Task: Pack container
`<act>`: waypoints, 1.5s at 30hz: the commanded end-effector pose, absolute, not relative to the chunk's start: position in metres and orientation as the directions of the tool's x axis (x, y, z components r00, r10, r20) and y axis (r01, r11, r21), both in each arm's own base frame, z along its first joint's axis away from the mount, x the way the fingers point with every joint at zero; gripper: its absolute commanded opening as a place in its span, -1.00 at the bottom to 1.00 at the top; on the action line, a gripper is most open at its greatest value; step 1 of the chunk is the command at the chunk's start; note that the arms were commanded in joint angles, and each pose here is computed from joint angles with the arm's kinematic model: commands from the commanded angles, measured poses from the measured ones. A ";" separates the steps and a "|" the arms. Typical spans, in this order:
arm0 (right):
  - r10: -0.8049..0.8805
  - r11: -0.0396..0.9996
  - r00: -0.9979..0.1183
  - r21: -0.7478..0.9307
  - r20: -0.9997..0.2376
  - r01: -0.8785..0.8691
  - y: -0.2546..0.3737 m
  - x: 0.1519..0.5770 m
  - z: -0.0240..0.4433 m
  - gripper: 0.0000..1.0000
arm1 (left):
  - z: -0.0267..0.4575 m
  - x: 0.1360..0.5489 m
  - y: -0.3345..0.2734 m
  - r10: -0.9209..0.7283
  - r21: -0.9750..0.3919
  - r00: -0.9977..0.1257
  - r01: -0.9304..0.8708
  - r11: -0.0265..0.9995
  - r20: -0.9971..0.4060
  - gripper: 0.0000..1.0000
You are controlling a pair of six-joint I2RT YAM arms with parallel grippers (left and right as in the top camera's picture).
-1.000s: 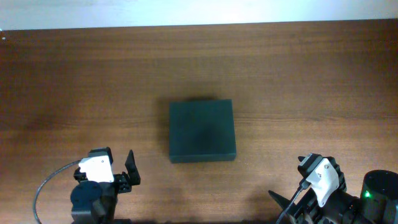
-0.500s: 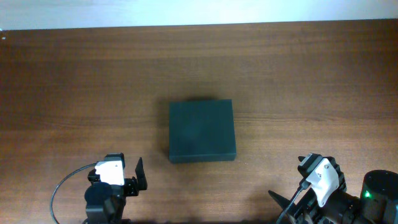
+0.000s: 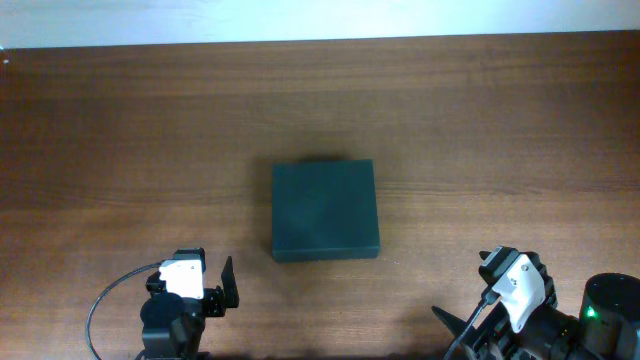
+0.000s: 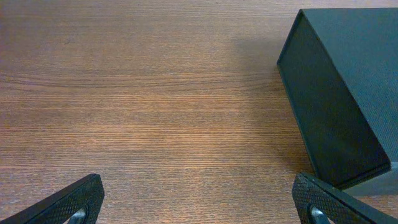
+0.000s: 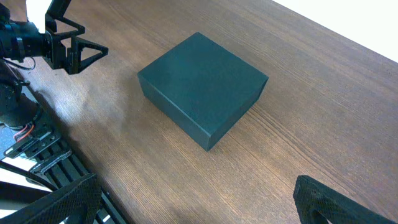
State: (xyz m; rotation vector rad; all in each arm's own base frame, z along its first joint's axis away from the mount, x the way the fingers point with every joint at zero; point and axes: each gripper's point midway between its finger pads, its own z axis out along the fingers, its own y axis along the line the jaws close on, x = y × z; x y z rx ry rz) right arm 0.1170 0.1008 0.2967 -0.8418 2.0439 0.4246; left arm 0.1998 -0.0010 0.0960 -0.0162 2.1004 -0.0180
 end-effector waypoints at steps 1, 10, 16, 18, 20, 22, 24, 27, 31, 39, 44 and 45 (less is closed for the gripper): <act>-0.406 0.706 -0.397 -0.006 -0.823 -0.708 0.103 0.116 0.297 0.98 | 0.094 0.200 0.002 -0.002 0.003 -0.501 -0.009 1.000 -0.866 0.98; -0.406 0.706 -0.397 -0.007 -0.823 -0.708 0.103 0.116 0.297 0.98 | 0.094 0.200 0.002 -0.002 0.003 -0.501 -0.009 1.000 -0.866 0.98; -0.406 0.706 -0.397 -0.007 -0.823 -0.708 0.103 0.116 0.297 0.97 | 0.094 0.200 0.002 -0.002 0.003 -0.501 -0.009 1.000 -0.866 0.98; -0.406 0.706 -0.398 -0.005 -0.823 -0.708 0.103 0.116 0.297 0.98 | 0.094 0.200 0.002 -0.002 0.003 -0.501 -0.009 1.000 -0.866 0.98; -0.408 0.706 -0.406 0.000 -0.818 -0.708 0.102 0.114 0.295 0.98 | 0.094 0.200 0.002 -0.002 0.003 -0.501 -0.009 1.000 -0.866 0.98; -0.408 0.706 -0.408 0.001 -0.816 -0.708 0.102 0.113 0.294 0.97 | 0.094 0.200 0.002 -0.002 0.003 -0.501 -0.009 1.000 -0.866 0.98; -0.408 0.706 -0.404 -0.002 -0.819 -0.708 0.102 0.112 0.294 0.98 | 0.094 0.200 0.002 -0.002 0.003 -0.501 -0.009 1.000 -0.866 0.98; -0.413 0.744 -0.392 -0.056 -0.822 -0.666 0.092 0.118 0.294 0.98 | 0.094 0.200 0.002 -0.002 0.003 -0.501 -0.009 1.000 -0.866 0.98; -0.397 0.812 -0.367 -0.135 -0.841 -0.568 0.075 0.134 0.291 0.98 | 0.094 0.200 0.002 -0.002 0.003 -0.501 -0.009 1.000 -0.866 0.98; -0.238 0.948 -0.419 -0.115 -0.876 -0.298 0.038 0.157 0.265 0.98 | 0.094 0.200 0.002 -0.002 0.003 -0.501 -0.009 1.000 -0.866 0.98; -0.244 0.951 -0.440 -0.125 -0.864 -0.283 0.036 0.167 0.227 0.97 | 0.094 0.200 0.002 -0.002 0.003 -0.501 -0.009 1.000 -0.866 0.98; -0.244 0.951 -0.446 -0.123 -0.861 -0.284 0.036 0.170 0.218 0.98 | 0.094 0.200 0.002 -0.002 0.003 -0.501 -0.009 1.000 -0.866 0.98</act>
